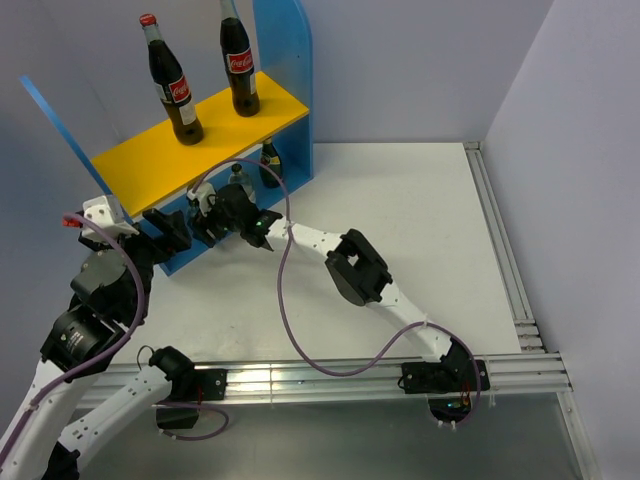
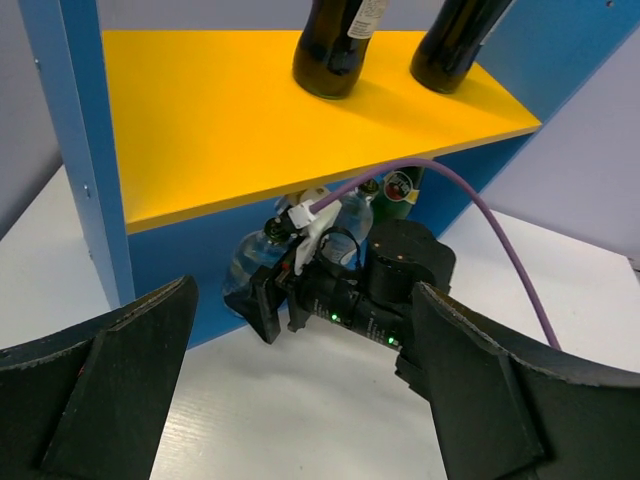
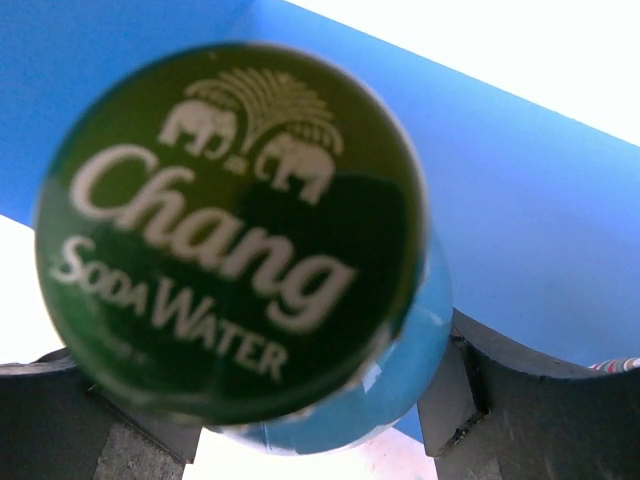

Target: Place and organize the beverage onto the shelf

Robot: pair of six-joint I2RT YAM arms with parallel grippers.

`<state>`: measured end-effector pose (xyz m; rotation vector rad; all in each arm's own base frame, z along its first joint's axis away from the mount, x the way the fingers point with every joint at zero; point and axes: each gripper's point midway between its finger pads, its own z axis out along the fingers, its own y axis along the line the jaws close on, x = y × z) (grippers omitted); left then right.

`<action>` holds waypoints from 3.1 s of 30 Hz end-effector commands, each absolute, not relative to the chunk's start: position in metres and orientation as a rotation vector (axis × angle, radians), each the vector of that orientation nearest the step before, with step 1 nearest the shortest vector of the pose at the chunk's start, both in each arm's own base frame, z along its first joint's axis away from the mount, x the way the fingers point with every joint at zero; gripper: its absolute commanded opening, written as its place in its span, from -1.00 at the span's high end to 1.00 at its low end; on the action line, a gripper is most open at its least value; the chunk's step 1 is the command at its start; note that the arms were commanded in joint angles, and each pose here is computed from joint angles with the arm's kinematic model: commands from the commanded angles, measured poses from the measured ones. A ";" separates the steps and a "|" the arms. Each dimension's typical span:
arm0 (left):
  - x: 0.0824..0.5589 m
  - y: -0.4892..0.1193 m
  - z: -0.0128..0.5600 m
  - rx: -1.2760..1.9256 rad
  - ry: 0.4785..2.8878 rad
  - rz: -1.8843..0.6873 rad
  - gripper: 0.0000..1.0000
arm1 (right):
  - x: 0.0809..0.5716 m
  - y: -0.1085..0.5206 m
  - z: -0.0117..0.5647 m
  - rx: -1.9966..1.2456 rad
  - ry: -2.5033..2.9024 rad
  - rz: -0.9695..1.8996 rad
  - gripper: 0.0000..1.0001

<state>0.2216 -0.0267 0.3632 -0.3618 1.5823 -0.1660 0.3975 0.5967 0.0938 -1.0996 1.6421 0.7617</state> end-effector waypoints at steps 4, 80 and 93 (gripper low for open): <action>0.211 -0.034 0.390 -0.312 1.533 -0.267 -0.88 | 0.414 0.614 0.194 -1.002 1.389 0.803 0.28; 0.234 0.003 0.312 -0.405 1.644 -0.033 -0.99 | 0.289 0.197 0.278 -0.088 1.838 0.237 -1.00; 0.243 0.000 0.305 -0.372 1.625 -0.089 -0.99 | 0.229 0.051 0.322 0.147 1.753 0.024 -1.00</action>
